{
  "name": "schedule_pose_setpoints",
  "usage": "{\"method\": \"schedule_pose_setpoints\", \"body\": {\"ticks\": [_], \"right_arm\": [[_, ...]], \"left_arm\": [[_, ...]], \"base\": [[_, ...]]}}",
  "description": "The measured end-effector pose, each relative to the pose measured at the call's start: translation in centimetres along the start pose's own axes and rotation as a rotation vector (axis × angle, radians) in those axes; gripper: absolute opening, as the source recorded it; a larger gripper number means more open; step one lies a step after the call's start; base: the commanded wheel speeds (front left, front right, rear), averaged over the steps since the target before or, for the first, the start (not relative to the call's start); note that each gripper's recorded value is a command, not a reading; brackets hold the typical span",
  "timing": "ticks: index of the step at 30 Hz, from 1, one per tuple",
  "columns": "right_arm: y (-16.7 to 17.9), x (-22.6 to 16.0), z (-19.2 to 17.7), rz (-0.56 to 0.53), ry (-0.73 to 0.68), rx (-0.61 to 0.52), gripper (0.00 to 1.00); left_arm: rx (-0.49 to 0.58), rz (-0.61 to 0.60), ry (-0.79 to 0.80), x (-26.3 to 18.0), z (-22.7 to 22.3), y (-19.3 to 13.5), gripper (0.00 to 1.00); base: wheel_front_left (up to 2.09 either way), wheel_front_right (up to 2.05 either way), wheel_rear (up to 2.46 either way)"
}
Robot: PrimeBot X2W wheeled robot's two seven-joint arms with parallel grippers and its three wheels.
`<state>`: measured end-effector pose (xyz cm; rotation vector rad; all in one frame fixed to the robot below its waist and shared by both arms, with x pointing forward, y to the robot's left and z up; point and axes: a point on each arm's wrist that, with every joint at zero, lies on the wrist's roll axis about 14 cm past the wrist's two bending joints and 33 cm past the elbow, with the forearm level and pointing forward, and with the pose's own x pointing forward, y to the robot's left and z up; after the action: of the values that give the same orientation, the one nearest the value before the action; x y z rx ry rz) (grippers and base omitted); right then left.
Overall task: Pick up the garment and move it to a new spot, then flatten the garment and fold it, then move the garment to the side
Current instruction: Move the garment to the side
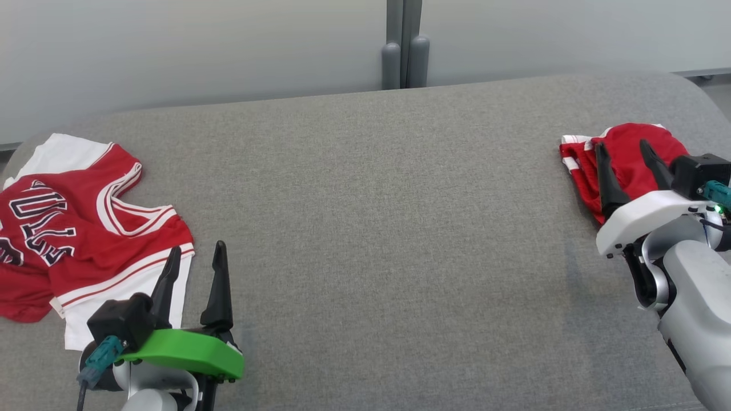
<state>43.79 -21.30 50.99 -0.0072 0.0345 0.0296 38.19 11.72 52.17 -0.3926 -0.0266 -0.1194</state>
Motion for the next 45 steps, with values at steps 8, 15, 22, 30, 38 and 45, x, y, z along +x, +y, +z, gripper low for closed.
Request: {"method": "schedule_pose_setpoints", "body": {"ticks": [8, 15, 22, 30, 38, 45], "right_arm": [[1.5, -1.9, 3.2, 0.016, -0.119, 0.030, 1.00], [4.1, -3.7, 2.2, 0.061, -0.118, 0.059, 1.00], [5.3, -5.2, 0.8, 0.080, -0.093, 0.064, 1.00], [6.2, -6.1, 0.3, 0.092, -0.091, 0.062, 1.00], [6.2, -6.6, 0.5, 0.082, -0.102, 0.063, 1.00], [6.0, -6.8, 0.5, 0.066, -0.109, 0.061, 1.00]], "left_arm": [[0.001, 0.061, -0.003, -2.1, -0.2, 1.6, 1.00], [0.041, 0.100, -0.023, -2.9, 0.3, 3.0, 1.00], [0.062, 0.101, -0.038, -3.1, 0.6, 3.0, 1.00], [0.072, 0.103, -0.041, -3.3, 0.6, 3.0, 1.00], [0.081, 0.106, -0.033, -3.4, 0.3, 3.0, 1.00], [0.083, 0.111, -0.031, -3.4, 0.1, 3.0, 1.00]], "base": [[0.00, 0.00, 0.00], [0.00, 0.00, 0.00], [0.00, 0.00, 0.00], [0.00, 0.00, 0.00], [0.00, 0.00, 0.00], [0.00, 0.00, 0.00]]}}
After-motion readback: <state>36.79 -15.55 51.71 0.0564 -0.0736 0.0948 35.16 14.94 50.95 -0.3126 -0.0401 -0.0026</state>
